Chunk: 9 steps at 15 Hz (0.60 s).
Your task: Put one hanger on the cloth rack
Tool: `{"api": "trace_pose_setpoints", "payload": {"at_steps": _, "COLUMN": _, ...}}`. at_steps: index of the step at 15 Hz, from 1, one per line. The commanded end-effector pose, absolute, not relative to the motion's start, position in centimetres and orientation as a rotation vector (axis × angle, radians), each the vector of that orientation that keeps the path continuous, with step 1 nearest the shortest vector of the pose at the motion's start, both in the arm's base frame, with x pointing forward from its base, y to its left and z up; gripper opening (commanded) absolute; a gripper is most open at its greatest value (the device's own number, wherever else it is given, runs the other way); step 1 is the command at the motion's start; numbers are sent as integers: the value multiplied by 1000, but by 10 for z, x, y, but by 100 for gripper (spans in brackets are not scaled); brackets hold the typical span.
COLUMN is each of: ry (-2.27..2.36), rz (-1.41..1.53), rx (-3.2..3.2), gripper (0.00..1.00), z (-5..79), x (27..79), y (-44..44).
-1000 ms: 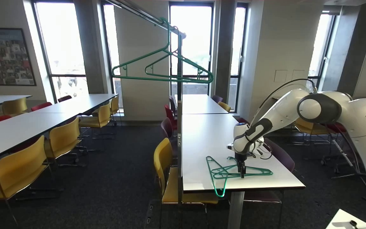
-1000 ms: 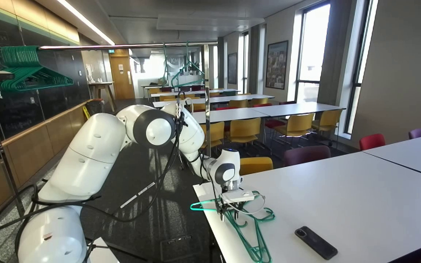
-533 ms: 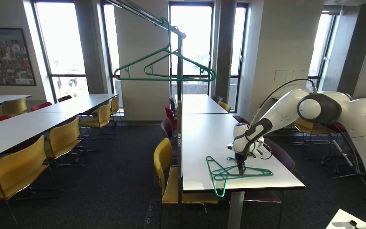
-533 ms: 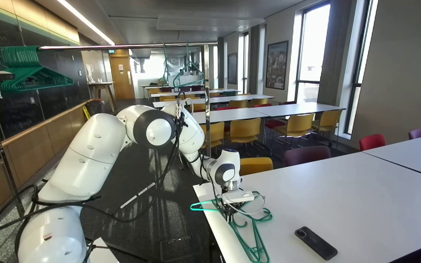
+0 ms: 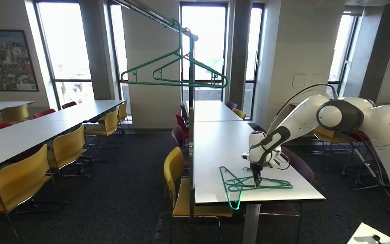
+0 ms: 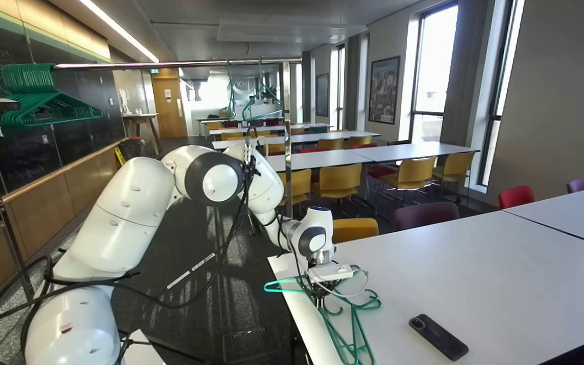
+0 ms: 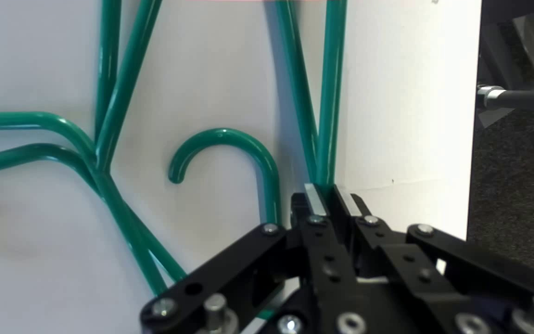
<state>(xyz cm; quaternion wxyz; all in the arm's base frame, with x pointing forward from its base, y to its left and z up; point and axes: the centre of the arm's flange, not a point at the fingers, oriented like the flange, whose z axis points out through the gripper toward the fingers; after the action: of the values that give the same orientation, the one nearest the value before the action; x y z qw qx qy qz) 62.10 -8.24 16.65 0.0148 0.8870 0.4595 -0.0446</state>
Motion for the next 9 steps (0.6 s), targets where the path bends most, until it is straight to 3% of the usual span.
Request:
{"api": "trace_pose_setpoints", "payload": {"at_steps": 1, "ry": 1366, "rz": -65, "rx": 2679, "gripper": 2, "z": 185, "x": 610, "y": -81}}
{"api": "trace_pose_setpoints", "payload": {"at_steps": 9, "ry": 1321, "rz": -18, "rx": 2505, "gripper": 2, "z": 208, "x": 596, "y": -65}}
